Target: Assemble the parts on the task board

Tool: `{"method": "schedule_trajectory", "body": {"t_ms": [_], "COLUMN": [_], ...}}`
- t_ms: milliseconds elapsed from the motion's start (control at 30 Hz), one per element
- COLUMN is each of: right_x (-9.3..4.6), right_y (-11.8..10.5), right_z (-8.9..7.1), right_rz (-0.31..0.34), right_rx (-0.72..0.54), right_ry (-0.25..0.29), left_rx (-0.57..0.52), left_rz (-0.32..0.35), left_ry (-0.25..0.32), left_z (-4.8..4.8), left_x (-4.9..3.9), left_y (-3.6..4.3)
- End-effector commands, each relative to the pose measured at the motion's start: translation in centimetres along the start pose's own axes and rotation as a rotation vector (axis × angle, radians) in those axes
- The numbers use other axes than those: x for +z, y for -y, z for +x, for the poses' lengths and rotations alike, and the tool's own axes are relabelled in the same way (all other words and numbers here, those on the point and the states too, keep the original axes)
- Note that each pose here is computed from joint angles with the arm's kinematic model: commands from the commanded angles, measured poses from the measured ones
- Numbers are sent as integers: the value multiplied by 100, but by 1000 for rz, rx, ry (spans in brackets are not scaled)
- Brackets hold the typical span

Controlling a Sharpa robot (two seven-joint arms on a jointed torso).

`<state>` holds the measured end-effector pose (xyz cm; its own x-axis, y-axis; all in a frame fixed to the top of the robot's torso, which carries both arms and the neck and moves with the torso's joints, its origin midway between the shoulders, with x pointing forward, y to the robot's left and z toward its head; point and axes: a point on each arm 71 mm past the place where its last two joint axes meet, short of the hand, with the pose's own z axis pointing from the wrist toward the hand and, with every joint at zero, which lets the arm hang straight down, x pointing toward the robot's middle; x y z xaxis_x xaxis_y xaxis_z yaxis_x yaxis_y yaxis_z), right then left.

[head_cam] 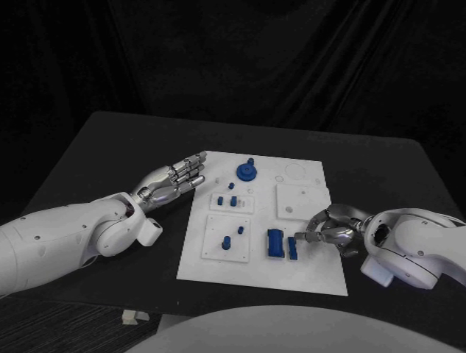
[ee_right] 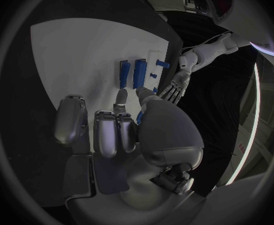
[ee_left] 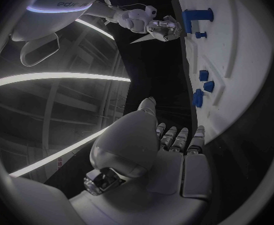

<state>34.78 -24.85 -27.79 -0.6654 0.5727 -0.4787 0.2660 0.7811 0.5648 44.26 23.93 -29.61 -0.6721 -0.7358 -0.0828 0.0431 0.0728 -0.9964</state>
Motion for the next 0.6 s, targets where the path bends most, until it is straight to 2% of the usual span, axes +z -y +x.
{"method": "schedule_trajectory", "body": {"t_ms": [33, 233, 600], "right_x": [-7, -13, -4], "right_y": [11, 64, 58], "right_z": [56, 155, 210], "right_rz": [-27, -17, -22], "right_rx": [-125, -222, -266], "right_ry": [-13, -41, -53], "left_rx": [-12, -14, -15], "left_rz": [10, 9, 8], "left_ry": [-7, -8, -9], "left_z": [17, 21, 27], "left_x": [0, -6, -10], "left_y": [2, -2, -7]}}
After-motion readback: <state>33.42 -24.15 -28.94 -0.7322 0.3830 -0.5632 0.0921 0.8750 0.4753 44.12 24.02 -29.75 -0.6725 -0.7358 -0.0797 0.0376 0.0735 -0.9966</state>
